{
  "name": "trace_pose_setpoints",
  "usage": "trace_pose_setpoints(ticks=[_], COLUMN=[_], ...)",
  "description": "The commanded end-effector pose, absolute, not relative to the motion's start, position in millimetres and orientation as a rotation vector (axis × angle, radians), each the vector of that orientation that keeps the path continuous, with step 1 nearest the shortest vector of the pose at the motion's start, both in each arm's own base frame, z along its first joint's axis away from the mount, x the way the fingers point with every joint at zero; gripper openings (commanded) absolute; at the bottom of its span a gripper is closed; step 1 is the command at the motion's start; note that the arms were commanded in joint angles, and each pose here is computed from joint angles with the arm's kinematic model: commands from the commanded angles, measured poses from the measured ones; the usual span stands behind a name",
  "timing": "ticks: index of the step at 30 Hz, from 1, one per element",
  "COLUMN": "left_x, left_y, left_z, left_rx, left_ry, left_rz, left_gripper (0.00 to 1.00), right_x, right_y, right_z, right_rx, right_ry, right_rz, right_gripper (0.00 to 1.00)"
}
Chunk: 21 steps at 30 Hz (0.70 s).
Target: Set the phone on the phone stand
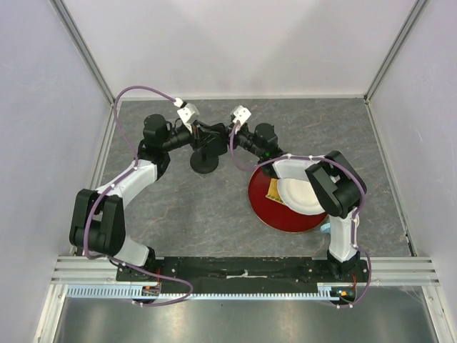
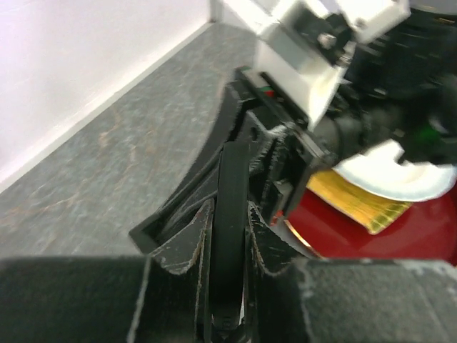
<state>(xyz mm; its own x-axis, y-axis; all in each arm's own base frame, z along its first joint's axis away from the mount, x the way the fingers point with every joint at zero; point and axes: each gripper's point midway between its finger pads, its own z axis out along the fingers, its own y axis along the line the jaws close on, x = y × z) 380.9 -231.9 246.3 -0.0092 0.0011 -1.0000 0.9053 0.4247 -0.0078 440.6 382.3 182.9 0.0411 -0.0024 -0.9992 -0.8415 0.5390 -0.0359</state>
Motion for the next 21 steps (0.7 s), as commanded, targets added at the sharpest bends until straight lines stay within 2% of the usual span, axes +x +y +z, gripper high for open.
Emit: trace_pose_setpoints(ticks=[1, 8, 12, 16, 21], left_x=[429, 443, 455, 466, 469], left_y=[-215, -195, -193, -189, -191], left_z=[272, 285, 263, 257, 247], left_rx=[0.718, 0.444, 0.377, 0.308, 0.302], left_ry=[1.456, 1.478, 1.562, 1.572, 1.590], left_rz=[-0.436, -0.229, -0.175, -0.062, -0.060], left_gripper=[0.02, 0.02, 0.02, 0.02, 0.02], right_x=[472, 458, 450, 442, 430], right_y=[335, 330, 337, 344, 364], right_z=[163, 167, 172, 177, 188], right_rx=[-0.344, -0.157, -0.134, -0.146, -0.257], right_ry=[1.525, 1.492, 1.470, 1.445, 1.378], right_rz=[0.392, 0.253, 0.261, 0.297, 0.380], right_gripper=[0.00, 0.00, 0.00, 0.00, 0.00])
